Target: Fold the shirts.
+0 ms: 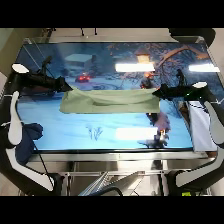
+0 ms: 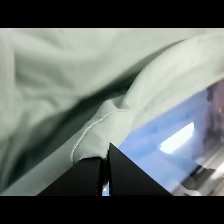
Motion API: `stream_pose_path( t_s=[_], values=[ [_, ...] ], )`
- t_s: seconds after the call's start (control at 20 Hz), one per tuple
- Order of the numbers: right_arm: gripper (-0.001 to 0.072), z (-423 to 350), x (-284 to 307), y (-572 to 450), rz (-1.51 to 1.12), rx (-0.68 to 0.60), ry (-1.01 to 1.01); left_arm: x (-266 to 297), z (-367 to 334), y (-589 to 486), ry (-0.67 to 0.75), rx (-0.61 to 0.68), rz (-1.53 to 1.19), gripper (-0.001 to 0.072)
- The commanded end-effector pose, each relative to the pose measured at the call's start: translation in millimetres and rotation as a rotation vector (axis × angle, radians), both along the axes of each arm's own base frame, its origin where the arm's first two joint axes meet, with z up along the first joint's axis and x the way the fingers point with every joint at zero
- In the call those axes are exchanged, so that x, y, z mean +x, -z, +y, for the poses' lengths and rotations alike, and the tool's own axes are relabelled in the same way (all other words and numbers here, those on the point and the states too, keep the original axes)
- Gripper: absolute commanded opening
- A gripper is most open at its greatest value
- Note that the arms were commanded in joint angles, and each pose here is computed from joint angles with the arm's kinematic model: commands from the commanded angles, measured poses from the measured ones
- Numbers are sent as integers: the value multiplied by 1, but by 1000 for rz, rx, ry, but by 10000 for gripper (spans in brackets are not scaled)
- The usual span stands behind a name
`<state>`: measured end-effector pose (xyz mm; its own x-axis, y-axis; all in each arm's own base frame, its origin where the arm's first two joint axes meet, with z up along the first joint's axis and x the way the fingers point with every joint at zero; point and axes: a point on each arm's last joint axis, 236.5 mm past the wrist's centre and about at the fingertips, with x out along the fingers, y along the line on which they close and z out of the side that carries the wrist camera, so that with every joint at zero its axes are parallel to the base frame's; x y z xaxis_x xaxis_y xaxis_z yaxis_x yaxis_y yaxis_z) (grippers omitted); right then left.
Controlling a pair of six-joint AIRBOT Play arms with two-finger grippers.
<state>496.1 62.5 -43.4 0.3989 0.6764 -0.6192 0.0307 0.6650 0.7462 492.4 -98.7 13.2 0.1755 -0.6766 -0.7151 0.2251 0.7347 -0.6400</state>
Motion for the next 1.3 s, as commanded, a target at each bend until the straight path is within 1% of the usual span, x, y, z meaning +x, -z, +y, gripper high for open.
stream_pose_path(
  t_s=[0.0,0.1,0.15,0.2,0.25,0.3,0.35,0.45,0.6,0.7,1.0,1.05,1.1,1.2,1.25],
  values=[
    [15,5,14,42,57,15,-1,38,-3,41,9,3,3,14],
    [23,4,11,48,74,23,-5,49,5,56,-11,-2,20,18],
    [24,3,8,42,72,32,-14,53,8,58,-19,-5,24,295],
    [91,0,7,31,51,36,-39,57,12,54,-38,-13,24,686],
    [357,-5,9,16,14,34,-67,61,17,48,-54,-17,13,695],
    [444,-14,11,4,-12,24,-71,62,23,40,-62,-15,1,694],
    [450,-29,16,-4,-38,-13,-64,60,29,31,-70,-14,-9,694],
    [682,-55,23,-13,-69,-59,-35,54,45,12,-103,-10,-27,694],
    [688,-59,21,0,-27,-47,-19,47,66,-16,-142,-5,-57,694],
    [688,-49,15,19,33,-21,-39,39,69,-29,-146,-8,-53,693],
    [662,-16,-1,69,154,28,-104,33,38,-39,-90,-10,-55,692],
    [573,-13,-1,71,158,29,-110,32,27,-38,-70,-10,-54,690],
    [411,-8,-3,69,160,40,-121,30,16,-38,-49,-11,-53,530],
    [91,0,-8,57,159,82,-161,27,-7,-38,-5,-12,-55,36],
    [41,1,-9,49,151,86,-180,24,-20,-38,21,-11,-57,14]
  ],
)
